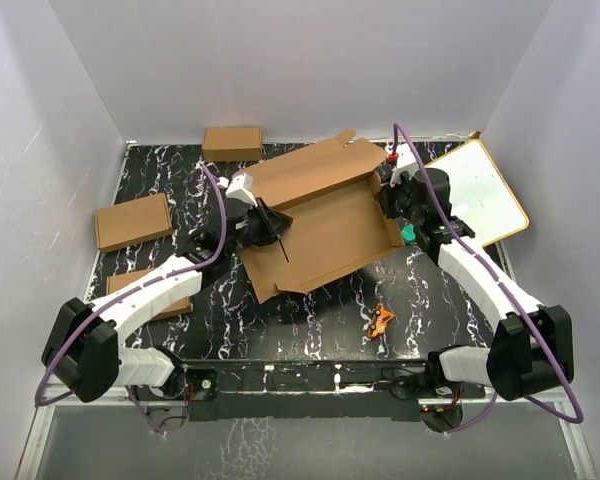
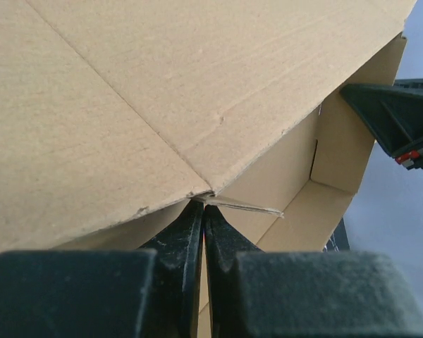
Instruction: Fold the paper box
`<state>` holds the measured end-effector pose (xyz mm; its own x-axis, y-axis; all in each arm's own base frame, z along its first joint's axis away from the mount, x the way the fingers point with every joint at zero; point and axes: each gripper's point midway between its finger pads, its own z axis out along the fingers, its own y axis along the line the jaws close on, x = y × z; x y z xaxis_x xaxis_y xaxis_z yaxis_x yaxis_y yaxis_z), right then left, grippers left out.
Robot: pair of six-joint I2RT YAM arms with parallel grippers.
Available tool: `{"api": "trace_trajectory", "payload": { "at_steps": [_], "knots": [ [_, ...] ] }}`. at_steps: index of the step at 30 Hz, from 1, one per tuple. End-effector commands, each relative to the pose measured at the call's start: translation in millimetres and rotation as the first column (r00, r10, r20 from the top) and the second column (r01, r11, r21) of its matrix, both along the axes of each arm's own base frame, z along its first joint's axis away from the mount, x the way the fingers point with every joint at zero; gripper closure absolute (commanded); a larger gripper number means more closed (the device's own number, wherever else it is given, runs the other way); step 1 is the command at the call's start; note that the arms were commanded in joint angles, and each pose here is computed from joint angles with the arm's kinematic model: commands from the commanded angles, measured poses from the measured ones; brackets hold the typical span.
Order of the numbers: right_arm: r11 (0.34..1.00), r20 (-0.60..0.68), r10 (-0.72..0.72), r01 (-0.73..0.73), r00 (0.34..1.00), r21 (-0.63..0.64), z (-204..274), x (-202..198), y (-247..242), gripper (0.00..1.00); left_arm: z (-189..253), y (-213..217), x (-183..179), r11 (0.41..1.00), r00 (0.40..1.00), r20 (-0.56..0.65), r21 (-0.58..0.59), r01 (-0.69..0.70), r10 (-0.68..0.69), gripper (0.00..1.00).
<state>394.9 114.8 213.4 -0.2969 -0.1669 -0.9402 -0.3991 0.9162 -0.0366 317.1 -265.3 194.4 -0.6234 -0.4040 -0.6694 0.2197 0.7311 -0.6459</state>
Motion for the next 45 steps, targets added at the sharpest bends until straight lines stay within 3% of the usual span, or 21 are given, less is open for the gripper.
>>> {"api": "trace_trajectory", "payload": {
  "at_steps": [1,6,14,17,21,29,40,45],
  "knots": [
    [0.997,0.118,-0.002,-0.007,0.993,0.071,37,5,3,0.92,37,-4,18,0.995,0.99,0.114,-0.066,-0.072,0.079,0.97],
    [0.994,0.112,-0.074,0.065,0.991,0.086,37,12,-20,0.92,44,5,6,0.998,0.989,0.133,-0.037,-0.057,0.062,0.93],
    [0.99,0.104,-0.09,0.077,0.99,0.117,32,10,-33,0.92,33,32,-44,1.0,0.997,0.072,-0.003,-0.009,0.009,0.82],
    [0.99,0.103,-0.093,0.081,0.99,0.116,31,10,-34,0.92,31,27,-65,0.997,0.999,0.005,-0.053,0.05,-0.05,0.85],
    [0.989,0.102,-0.1,0.088,0.99,0.115,30,11,-37,0.92,22,12,-96,0.989,0.984,-0.124,-0.085,0.119,-0.129,1.0],
    [0.989,0.097,-0.11,0.099,0.989,0.112,27,12,-40,0.92,-5,-3,-139,0.983,0.949,-0.258,-0.023,0.181,-0.181,1.0],
    [0.989,0.092,-0.103,0.093,0.99,0.115,25,11,-40,0.92,-41,2,-139,0.962,0.924,-0.357,0.173,0.209,-0.136,1.0],
    [0.99,0.087,-0.089,0.078,0.992,0.12,24,8,-37,0.92,-35,-18,-107,0.972,0.967,-0.221,0.163,0.169,-0.131,1.0]
  ]
}}
